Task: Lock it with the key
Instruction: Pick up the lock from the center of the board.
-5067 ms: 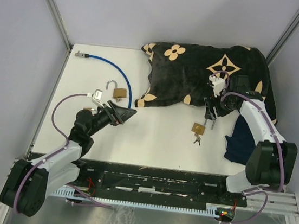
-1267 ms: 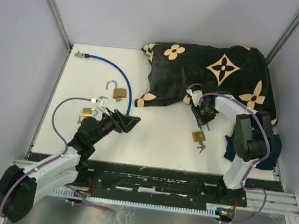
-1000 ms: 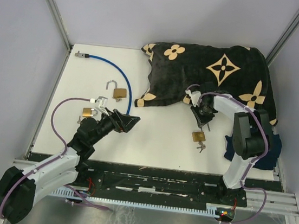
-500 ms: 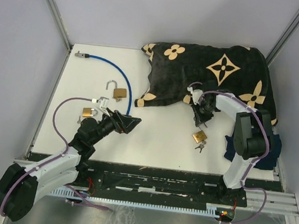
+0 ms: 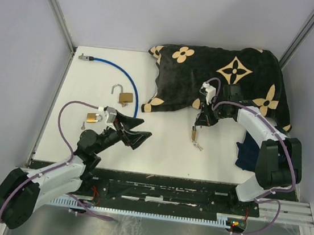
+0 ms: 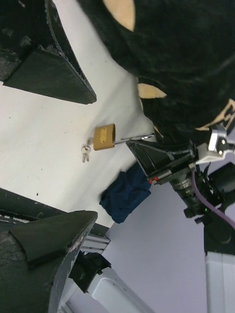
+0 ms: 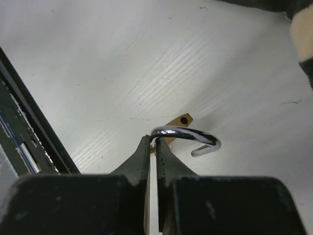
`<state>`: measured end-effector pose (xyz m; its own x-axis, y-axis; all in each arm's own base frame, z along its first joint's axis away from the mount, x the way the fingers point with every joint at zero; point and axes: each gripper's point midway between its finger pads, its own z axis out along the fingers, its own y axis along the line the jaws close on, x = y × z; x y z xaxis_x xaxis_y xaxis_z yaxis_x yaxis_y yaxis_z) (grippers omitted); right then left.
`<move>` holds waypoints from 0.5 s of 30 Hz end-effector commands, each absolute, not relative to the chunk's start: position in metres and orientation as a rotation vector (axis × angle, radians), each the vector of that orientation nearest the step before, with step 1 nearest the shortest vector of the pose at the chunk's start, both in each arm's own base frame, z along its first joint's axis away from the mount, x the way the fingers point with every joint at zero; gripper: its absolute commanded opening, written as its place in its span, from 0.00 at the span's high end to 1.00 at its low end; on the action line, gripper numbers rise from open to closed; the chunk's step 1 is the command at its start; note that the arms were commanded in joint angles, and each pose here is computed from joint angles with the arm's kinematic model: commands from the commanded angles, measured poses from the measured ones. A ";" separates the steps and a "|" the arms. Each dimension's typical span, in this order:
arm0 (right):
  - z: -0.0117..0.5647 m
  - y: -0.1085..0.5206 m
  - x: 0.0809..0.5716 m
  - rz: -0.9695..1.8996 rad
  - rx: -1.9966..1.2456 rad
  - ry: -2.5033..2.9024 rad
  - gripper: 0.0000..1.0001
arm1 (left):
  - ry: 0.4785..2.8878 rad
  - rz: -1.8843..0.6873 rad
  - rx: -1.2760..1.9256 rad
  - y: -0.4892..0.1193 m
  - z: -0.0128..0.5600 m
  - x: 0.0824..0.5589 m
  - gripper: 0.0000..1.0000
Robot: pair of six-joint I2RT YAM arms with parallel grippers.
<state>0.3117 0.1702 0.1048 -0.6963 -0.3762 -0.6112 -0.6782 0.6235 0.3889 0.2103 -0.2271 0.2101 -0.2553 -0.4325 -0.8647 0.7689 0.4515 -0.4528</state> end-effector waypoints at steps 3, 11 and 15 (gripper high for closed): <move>0.148 0.196 0.307 1.028 -0.909 2.117 0.98 | 1.135 -1.038 0.620 -0.243 0.242 0.197 0.05; 0.160 0.197 0.308 1.007 -0.889 2.053 0.98 | 1.253 -1.164 0.568 -0.281 0.231 0.214 0.10; 0.156 0.199 0.308 1.021 -0.875 2.062 0.98 | 1.305 -1.139 0.505 -0.302 0.218 0.231 0.11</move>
<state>0.3014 0.1872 0.1271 -0.6279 -0.3206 -0.7092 -0.7402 0.5276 0.4168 0.2141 -0.2861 0.1931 -0.1993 -0.2800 -0.9391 0.8737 0.3833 -0.2997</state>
